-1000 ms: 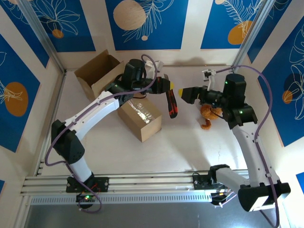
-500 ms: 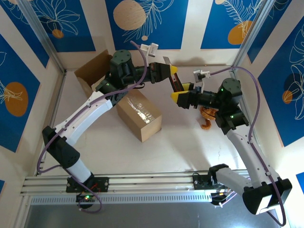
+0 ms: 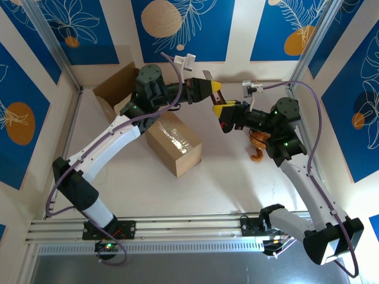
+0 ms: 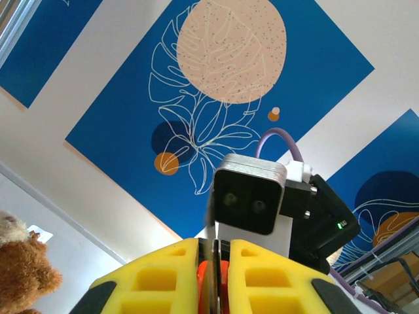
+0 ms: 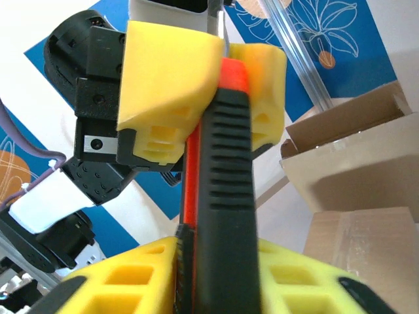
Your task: Unpack the express box
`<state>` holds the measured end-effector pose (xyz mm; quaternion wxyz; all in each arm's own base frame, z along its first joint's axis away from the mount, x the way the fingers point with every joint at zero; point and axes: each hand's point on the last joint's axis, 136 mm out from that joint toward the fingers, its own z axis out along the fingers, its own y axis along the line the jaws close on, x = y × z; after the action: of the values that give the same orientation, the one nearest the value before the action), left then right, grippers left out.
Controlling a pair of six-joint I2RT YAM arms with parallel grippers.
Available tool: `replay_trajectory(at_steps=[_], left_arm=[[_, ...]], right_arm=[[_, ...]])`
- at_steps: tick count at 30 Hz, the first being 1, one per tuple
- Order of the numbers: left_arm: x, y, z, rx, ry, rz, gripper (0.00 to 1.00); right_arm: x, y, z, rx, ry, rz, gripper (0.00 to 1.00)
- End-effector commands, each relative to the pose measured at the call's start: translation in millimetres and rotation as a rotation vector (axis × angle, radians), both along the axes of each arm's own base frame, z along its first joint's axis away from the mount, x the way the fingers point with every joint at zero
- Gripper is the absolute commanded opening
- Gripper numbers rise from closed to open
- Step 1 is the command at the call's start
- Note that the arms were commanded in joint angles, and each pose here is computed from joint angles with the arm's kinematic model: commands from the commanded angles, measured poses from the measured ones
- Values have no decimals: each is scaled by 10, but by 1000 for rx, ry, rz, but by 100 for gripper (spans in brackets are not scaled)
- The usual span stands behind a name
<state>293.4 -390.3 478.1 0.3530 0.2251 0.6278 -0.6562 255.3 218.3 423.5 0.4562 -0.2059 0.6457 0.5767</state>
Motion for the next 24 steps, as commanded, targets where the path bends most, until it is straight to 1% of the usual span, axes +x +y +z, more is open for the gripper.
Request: replay_trajectory(at_steps=[1,5,8,10,11,12,13,14,15,16,17,18,19,20,22,23,24], left_arm=[[-91,56,141,-30,-41,-7,0],[-90,53,127,-29,-37,-9,0],[-101,60,138,-33,-39,-10,0],[-95,58,128,-34,-37,-9,0],[-101,61,135,-35,-39,-10,0],[-99,61,131,-35,-38,-10,0],[-101,63,134,-35,-39,-9,0],[-98,62,131,-34,-40,-10,0],[-101,60,124,-33,-40,-10,0],[-104,61,118,-29,-42,-10,0],[-105,70,110,-22,-46,-6,7],[-96,88,84,-7,-47,6,24],[-78,123,47,20,-54,28,45],[-44,184,0,59,-61,64,57],[36,376,-113,158,-66,162,71],[90,525,-174,223,-69,232,75],[134,670,-243,284,-68,298,76]], right_arm=[[-65,7,156,19,-61,6,23],[-65,1,178,23,-63,1,23],[-58,0,201,27,-63,-4,29],[-60,1,218,28,-66,-3,28],[-59,4,222,29,-66,-2,27],[-59,9,223,29,-67,-1,22],[-59,12,229,30,-65,0,14],[-54,18,232,29,-61,-2,4],[-44,17,229,28,-54,-9,0],[-43,19,234,28,-52,-14,0],[-43,20,235,25,-49,-19,0],[-34,14,232,20,-41,-31,0],[-21,3,231,12,-32,-48,0],[-21,-4,230,0,-26,-60,0],[12,-38,208,-35,-3,-108,0],[26,-58,198,-59,8,-133,0],[54,-76,173,-83,21,-160,0]])
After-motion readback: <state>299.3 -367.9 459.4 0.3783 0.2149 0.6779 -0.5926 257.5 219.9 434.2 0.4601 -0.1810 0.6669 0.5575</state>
